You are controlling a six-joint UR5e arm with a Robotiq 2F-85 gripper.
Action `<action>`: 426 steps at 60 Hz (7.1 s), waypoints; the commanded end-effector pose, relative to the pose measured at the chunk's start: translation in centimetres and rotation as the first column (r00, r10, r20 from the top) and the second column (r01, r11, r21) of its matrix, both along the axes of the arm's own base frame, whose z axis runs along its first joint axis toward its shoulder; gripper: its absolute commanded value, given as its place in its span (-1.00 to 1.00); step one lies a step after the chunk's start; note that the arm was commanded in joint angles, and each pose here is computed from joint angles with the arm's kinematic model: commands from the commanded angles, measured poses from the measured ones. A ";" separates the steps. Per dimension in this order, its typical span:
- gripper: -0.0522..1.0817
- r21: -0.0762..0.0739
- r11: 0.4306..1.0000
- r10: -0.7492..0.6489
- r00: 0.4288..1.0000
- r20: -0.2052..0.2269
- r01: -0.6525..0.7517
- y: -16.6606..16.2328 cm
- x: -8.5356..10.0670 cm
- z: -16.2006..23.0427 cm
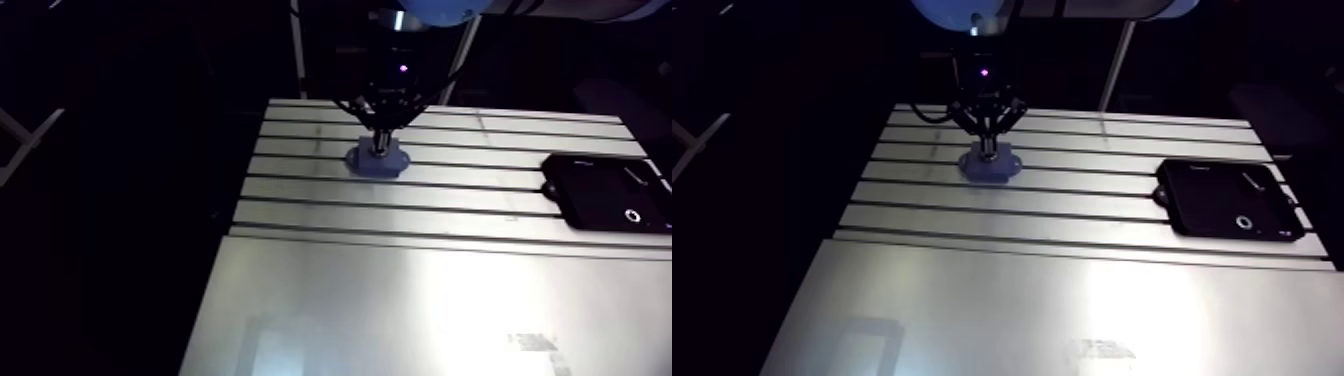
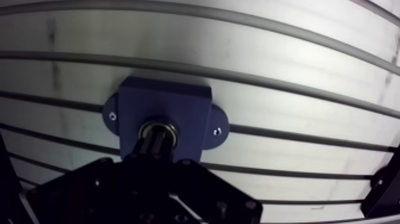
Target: Pick up the bearing and press it into the housing until flush.
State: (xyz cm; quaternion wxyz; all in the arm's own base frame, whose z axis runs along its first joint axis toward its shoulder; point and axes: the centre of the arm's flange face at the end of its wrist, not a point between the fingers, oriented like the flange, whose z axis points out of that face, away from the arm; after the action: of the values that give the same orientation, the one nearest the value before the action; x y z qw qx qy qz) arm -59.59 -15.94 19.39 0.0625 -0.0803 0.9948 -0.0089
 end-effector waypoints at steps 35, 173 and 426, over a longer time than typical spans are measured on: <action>0.99 0.001 1.000 0.002 1.000 0.002 -0.002 0.0 0.1 -0.2; 0.99 0.002 1.000 0.002 1.000 0.019 -0.002 0.0 0.4 -1.1; -0.90 0.028 0.989 -0.141 0.984 -0.105 0.144 8.3 6.4 30.2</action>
State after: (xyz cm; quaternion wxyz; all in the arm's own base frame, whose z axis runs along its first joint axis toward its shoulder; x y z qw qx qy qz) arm -53.27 -7.58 49.72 0.0101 -0.0076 0.9999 0.0085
